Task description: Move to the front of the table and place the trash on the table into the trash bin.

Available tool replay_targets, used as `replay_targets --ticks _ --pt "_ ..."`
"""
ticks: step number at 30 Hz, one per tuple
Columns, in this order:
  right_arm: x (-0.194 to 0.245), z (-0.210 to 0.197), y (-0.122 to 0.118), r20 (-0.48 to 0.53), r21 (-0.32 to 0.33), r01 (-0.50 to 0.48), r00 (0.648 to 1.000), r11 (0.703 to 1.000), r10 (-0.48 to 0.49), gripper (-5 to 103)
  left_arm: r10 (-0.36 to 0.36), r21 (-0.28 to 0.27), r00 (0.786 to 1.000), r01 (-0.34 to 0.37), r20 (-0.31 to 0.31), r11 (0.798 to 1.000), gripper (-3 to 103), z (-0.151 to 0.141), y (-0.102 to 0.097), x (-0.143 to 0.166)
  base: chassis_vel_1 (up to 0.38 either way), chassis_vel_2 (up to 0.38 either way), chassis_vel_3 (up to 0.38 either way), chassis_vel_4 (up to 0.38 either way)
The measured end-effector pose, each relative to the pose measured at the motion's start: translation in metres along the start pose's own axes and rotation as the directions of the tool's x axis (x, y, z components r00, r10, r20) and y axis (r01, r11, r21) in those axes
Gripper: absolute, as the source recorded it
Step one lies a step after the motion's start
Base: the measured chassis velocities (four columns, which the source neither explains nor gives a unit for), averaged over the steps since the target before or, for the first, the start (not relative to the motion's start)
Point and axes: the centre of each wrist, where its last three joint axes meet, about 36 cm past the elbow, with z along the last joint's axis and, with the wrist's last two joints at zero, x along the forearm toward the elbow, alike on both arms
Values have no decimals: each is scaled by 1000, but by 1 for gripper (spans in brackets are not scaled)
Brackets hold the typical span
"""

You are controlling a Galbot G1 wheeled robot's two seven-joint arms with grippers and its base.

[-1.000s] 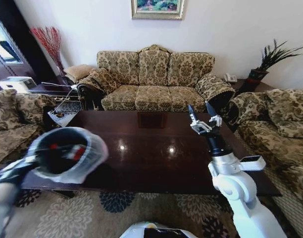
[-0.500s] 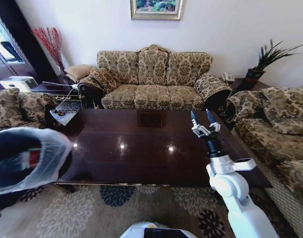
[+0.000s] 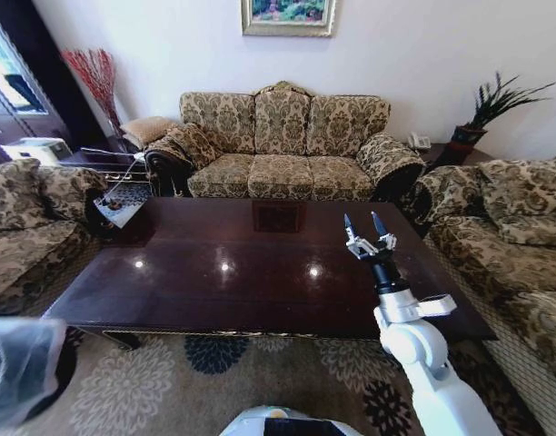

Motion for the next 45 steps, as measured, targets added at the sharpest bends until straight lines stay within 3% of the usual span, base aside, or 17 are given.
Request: replay_targets --ticks 3,5,7,9,11,14,18,26,33,42,45 --pt "5 5 -3 -21 14 -14 1000 1000 14 100 -85 -27 991 83 -107 996 4 58 25 -43 0 0 0 0" --pt "6 5 -3 -23 16 -16 1000 1000 16 100 -89 -31 987 86 -130 996 4 67 29 -49 0 0 0 0" --pt "11 4 -3 -30 25 -24 999 999 25 100 -97 -76 975 84 -198 994 4 108 44 -69 0 0 0 0" --pt "13 0 0 -25 31 -28 999 999 29 100 -110 -139 970 82 -215 987 4 137 55 -83 0 0 0 0" --pt "14 -1 1 -23 33 -28 999 999 29 100 -112 -148 969 80 -219 986 4 141 57 -85 0 0 0 0" --pt "16 -8 7 -11 65 -35 999 997 36 100 -99 -207 966 49 -240 977 4 167 71 -103 0 0 0 0" --pt "20 -11 13 -8 80 -49 999 996 50 100 -96 -228 964 39 -247 973 4 175 74 -117 0 0 0 0" --pt "22 -19 20 5 90 -66 998 994 65 100 -32 -222 953 -38 -302 974 4 199 59 -133 0 0 0 0" --pt "22 -22 18 -1 105 -81 997 991 82 100 -74 -199 940 7 -332 980 4 215 43 -133 0 0 0 0" --pt "18 -18 9 -10 103 -99 995 990 101 100 -91 -236 930 5 -357 972 3 230 54 -124 0 0 0 0" --pt "20 -17 9 -18 97 -102 994 990 104 100 -77 -263 927 -24 -367 964 18 234 62 -120 0 0 0 0"
